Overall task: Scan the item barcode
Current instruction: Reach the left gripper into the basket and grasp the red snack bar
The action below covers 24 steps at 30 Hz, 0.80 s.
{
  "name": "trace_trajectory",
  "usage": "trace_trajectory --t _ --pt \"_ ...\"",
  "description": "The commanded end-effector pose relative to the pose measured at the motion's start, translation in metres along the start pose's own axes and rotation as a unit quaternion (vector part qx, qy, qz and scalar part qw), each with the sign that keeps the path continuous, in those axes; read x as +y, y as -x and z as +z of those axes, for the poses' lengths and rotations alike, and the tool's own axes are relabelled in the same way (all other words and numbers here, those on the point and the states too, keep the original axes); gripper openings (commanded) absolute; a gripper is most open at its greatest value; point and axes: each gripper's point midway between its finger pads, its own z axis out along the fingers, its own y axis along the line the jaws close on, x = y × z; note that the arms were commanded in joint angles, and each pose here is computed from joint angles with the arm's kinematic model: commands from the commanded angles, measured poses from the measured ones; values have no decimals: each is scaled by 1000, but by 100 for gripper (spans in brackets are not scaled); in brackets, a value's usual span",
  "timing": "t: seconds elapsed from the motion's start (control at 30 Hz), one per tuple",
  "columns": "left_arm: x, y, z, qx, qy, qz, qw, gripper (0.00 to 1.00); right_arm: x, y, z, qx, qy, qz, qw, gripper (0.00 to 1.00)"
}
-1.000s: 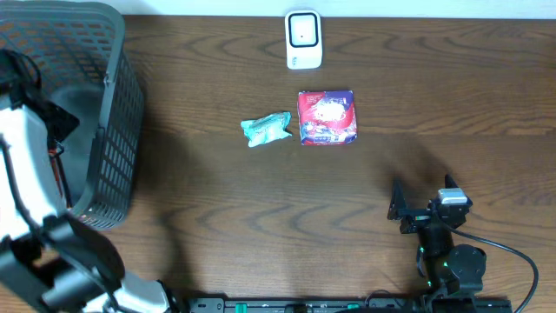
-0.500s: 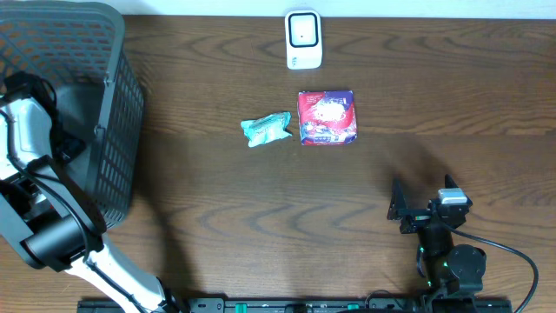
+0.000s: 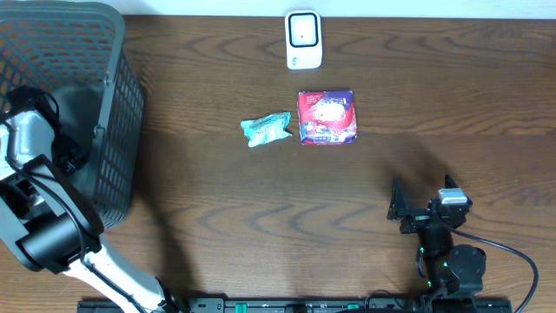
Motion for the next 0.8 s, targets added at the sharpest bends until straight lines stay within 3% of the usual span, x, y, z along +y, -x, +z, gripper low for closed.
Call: trace_trajectory --t 0.0,0.1,0.13,0.17,0.23,0.27,0.4,0.57,0.63,0.67,0.77 --pt "8 -10 13 24 -4 -2 1000 64 -1 -1 0 2 -3 -7 1000 99" --pt "6 -21 20 43 -20 -5 999 63 -1 -1 0 2 -3 -8 1000 99" --pt "6 -23 21 45 -22 -5 999 56 -1 -1 0 2 -3 -7 1000 99" --pt "5 -23 21 46 -24 -5 999 38 -1 -1 0 2 -3 -7 1000 99" --pt "0 -23 20 48 -38 -6 998 13 -1 -1 0 2 -3 -7 1000 99" --pt "-4 -24 19 51 -50 -6 997 8 -1 -1 0 2 -3 -7 1000 99" --pt "-21 -21 2 57 -111 -11 992 6 -1 -1 0 2 -3 -7 1000 99" --pt "-40 6 -71 -11 -229 -23 973 7 -1 -1 0 2 -3 -7 1000 99" --pt "-45 19 -115 -62 -287 -24 956 7 -1 -1 0 2 -3 -7 1000 99" --pt "-44 28 -165 -120 -341 -26 932 7 -1 -1 0 2 -3 -7 1000 99" --pt "-36 30 -241 -199 -407 -34 891 7 -1 -1 0 2 -3 -7 1000 99"
